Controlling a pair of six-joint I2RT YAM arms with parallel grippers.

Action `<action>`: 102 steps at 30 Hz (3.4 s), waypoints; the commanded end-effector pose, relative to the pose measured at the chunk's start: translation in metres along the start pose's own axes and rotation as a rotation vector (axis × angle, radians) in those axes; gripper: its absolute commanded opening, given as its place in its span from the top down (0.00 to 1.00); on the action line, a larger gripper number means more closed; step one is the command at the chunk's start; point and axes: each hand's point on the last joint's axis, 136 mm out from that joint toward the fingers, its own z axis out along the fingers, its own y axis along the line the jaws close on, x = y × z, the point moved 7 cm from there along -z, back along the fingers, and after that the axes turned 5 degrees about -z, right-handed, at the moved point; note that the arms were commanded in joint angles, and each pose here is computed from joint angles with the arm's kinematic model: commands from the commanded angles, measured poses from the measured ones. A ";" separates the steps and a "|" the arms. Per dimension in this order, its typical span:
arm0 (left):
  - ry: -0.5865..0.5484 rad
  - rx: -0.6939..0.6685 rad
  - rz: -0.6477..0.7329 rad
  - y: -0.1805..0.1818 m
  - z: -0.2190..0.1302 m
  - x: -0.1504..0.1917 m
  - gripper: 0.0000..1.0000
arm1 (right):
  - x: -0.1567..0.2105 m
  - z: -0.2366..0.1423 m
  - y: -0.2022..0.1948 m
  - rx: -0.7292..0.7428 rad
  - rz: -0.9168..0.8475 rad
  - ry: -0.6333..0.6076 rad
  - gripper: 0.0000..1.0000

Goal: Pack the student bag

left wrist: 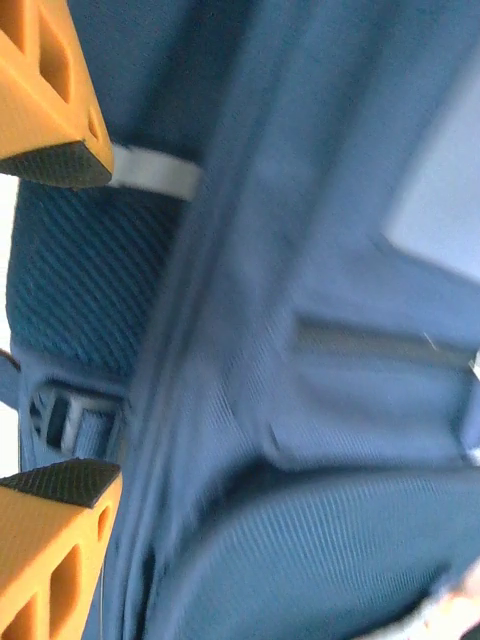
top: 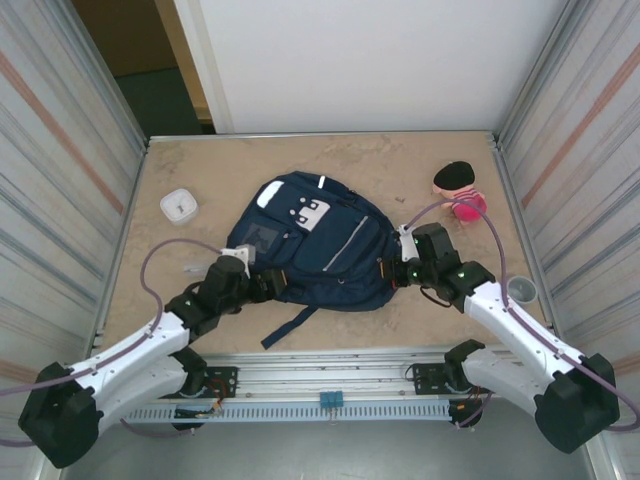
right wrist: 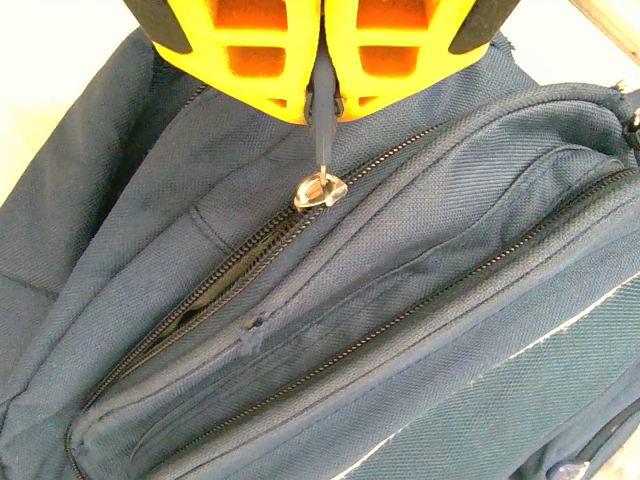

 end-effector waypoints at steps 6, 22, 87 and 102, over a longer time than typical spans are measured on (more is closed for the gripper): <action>-0.047 0.066 -0.190 -0.001 0.020 -0.027 0.26 | 0.001 -0.007 0.009 0.009 0.006 -0.029 1.00; -0.127 0.155 -0.155 -0.013 0.080 -0.153 0.26 | 0.007 0.006 0.044 -0.043 -0.005 -0.045 1.00; 0.040 0.338 -0.477 -0.114 0.081 -0.006 0.80 | 0.012 0.024 0.045 -0.025 -0.056 -0.008 0.98; 0.074 0.383 -0.456 -0.120 0.071 -0.006 0.87 | -0.003 0.046 0.032 0.011 -0.076 0.049 0.77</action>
